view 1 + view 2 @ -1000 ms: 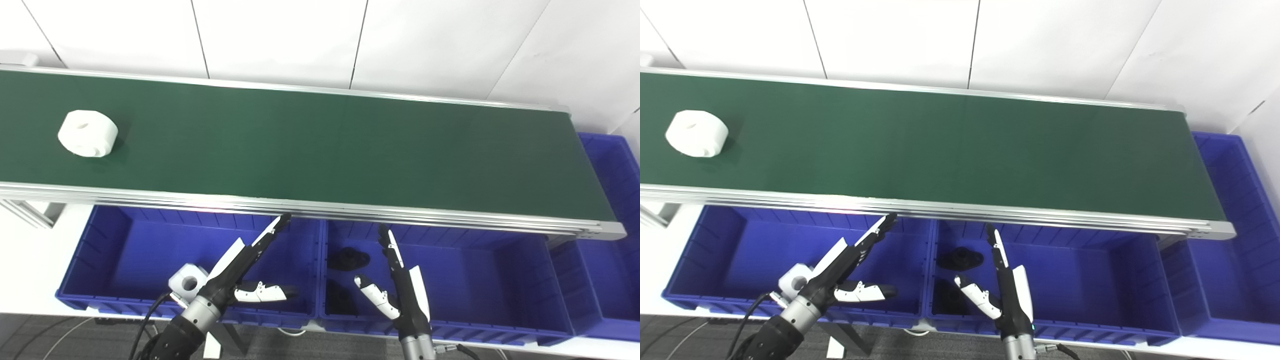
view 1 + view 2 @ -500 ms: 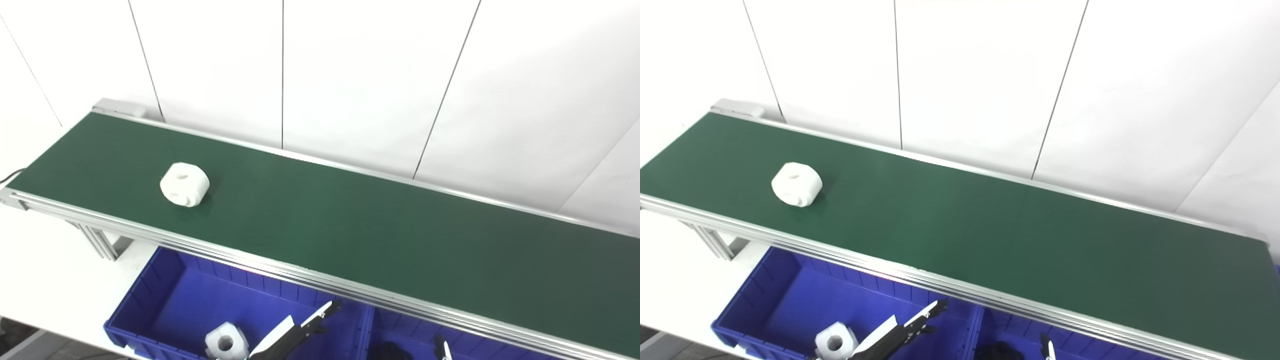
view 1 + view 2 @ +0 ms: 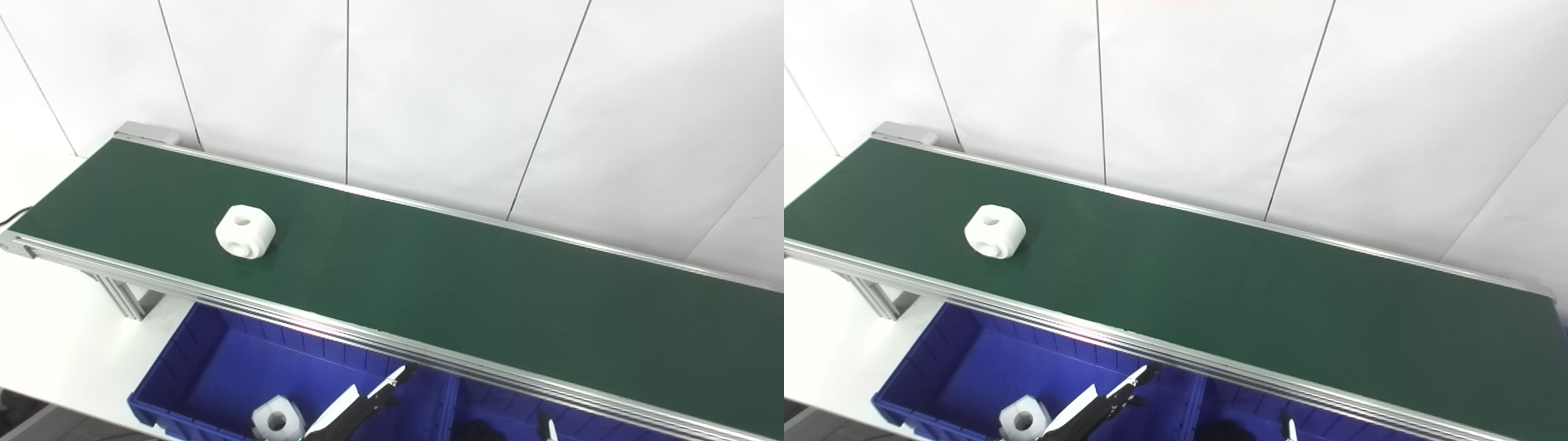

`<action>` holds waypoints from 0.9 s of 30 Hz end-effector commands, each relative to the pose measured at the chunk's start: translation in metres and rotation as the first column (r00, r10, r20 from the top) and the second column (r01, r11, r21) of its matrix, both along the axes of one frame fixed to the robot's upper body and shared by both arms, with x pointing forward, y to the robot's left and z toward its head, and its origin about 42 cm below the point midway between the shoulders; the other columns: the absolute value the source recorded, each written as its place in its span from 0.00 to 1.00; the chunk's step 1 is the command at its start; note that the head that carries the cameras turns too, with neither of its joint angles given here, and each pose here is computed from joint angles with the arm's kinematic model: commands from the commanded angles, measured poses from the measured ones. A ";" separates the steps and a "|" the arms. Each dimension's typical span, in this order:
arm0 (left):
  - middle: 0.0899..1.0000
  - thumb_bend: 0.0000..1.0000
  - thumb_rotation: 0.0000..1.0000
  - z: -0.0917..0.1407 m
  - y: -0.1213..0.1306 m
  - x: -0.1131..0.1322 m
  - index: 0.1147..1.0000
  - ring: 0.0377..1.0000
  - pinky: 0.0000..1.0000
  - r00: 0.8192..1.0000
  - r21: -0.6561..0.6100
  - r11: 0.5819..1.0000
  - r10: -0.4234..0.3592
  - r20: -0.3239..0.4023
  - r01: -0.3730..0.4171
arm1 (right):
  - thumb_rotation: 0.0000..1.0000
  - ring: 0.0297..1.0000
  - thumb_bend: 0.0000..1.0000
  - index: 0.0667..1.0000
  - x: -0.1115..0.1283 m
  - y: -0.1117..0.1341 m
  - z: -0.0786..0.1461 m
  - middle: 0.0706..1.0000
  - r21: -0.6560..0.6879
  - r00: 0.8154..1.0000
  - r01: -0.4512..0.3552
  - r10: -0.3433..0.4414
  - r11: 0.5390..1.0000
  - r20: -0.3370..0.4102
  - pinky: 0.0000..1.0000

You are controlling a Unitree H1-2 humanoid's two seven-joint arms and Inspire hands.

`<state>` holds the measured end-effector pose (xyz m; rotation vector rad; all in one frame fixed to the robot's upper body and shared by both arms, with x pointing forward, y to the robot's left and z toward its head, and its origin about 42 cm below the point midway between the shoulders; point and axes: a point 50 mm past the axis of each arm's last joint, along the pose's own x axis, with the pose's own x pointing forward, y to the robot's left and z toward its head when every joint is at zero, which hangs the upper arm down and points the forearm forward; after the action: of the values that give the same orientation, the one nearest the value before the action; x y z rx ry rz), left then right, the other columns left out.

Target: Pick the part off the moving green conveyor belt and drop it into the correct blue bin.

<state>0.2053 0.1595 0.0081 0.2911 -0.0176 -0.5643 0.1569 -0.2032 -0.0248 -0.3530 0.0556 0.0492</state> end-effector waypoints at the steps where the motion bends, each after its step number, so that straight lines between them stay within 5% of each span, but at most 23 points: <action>1: 1.00 0.83 0.38 0.021 0.000 0.011 1.00 0.99 0.89 0.993 -0.039 0.999 0.017 0.115 -0.012 | 0.86 0.98 0.82 1.00 0.006 -0.002 0.005 0.98 0.021 0.999 0.000 -0.001 1.000 0.049 0.98; 9: 1.00 0.88 0.46 0.076 0.014 0.021 1.00 0.99 0.90 0.957 -0.091 0.996 0.007 0.291 0.020 | 0.86 0.94 0.84 1.00 0.009 0.001 0.006 0.97 -0.003 0.997 0.009 -0.009 1.000 0.081 0.92; 17: 1.00 0.78 0.53 0.145 0.040 0.056 1.00 1.00 0.96 0.875 -0.019 0.999 0.048 0.481 -0.044 | 0.85 0.91 0.87 0.98 0.014 0.004 0.011 0.94 -0.013 0.991 0.014 -0.012 1.000 0.135 0.89; 27: 1.00 0.73 0.48 0.184 0.062 0.111 1.00 1.00 0.93 0.857 0.121 0.989 0.013 0.515 -0.088 | 0.85 0.91 0.85 0.97 0.019 0.005 0.017 0.93 -0.012 0.985 0.001 0.001 1.000 0.171 0.89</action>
<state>0.3043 0.2159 0.1766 0.5285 -0.4474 -0.4279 0.1674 -0.1989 -0.0196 -0.3947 -0.0336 0.0275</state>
